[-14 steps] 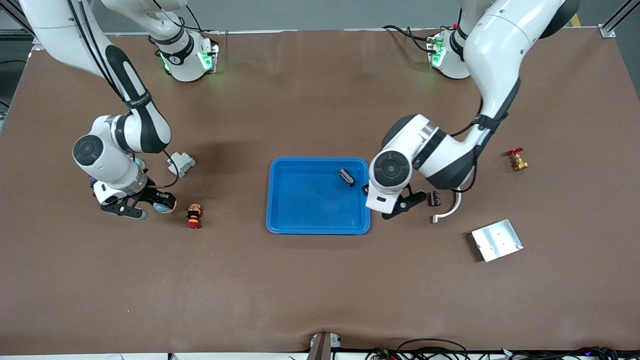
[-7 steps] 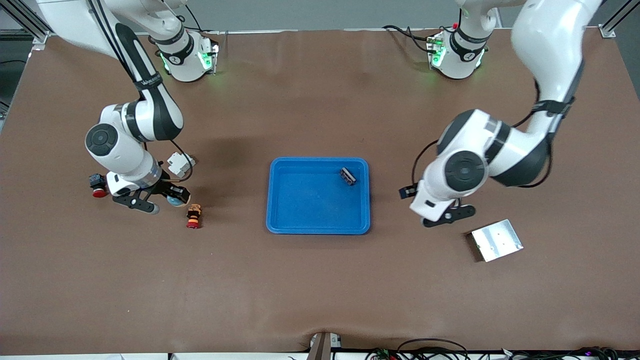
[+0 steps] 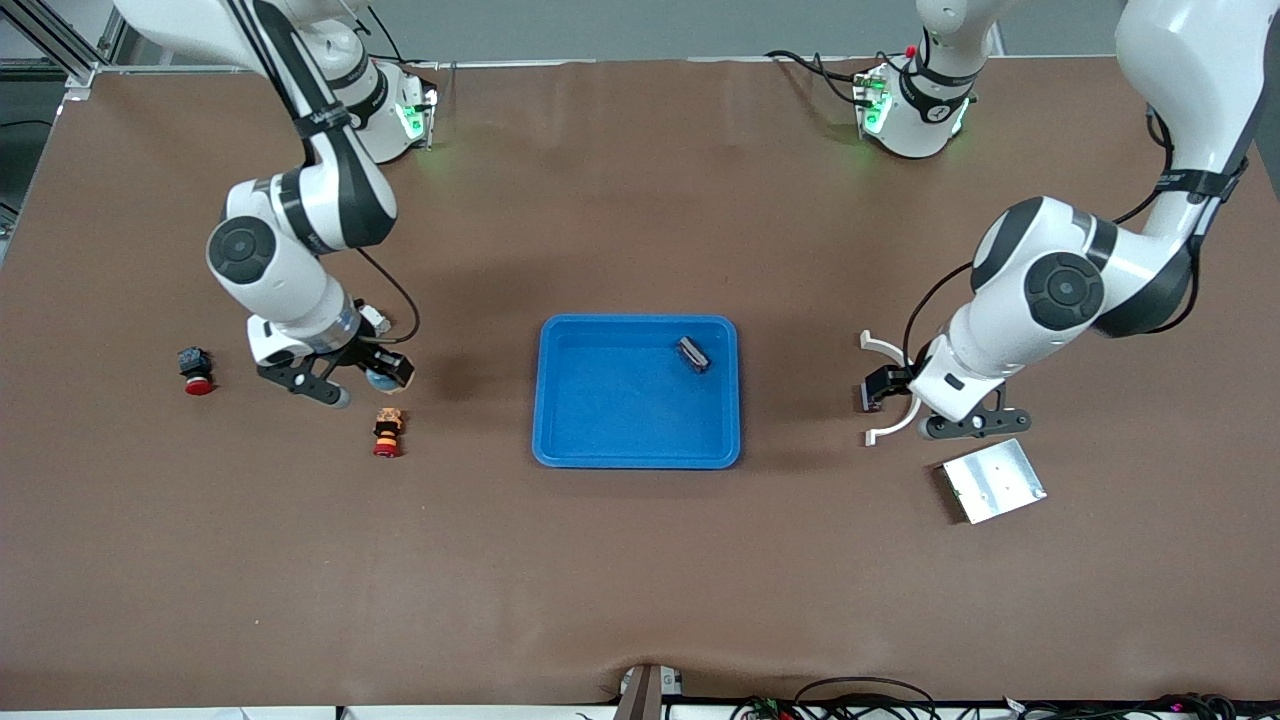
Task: Place electrolytic capacitor and blue bell in tray
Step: 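Move the left gripper to the second capacitor while the right gripper lifts the bell, then grasp the second capacitor while the right gripper lowers the bell into the tray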
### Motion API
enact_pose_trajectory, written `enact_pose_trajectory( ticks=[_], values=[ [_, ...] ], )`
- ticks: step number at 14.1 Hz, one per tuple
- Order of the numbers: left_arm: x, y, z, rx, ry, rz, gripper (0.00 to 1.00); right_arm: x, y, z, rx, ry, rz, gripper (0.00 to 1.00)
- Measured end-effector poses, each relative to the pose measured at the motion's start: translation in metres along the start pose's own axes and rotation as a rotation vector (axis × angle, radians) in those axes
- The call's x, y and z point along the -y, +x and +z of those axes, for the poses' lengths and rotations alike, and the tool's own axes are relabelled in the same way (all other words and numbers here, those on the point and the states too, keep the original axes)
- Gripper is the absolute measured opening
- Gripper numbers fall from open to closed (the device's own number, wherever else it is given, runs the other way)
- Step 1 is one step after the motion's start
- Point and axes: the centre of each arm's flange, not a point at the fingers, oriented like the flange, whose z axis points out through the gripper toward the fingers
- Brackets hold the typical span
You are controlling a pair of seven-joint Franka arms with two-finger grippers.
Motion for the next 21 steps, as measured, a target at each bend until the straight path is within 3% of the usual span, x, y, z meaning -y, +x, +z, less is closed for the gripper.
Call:
enact_pose_trajectory(
  ticks=[9, 15, 21],
  values=[
    [0.005, -0.020, 0.059, 0.109, -0.023, -0.005, 1.00, 0.098, -0.091, -0.011, 0.018, -0.007, 0.087, 0.66],
    [0.021, -0.017, 0.088, 0.119, -0.004, 0.009, 1.00, 0.144, -0.143, -0.009, -0.046, -0.033, 0.125, 0.66],
    [0.020, -0.019, 0.126, 0.124, -0.012, 0.006, 1.00, 0.189, -0.162, 0.020, -0.058, -0.039, 0.203, 0.66]
  ],
)
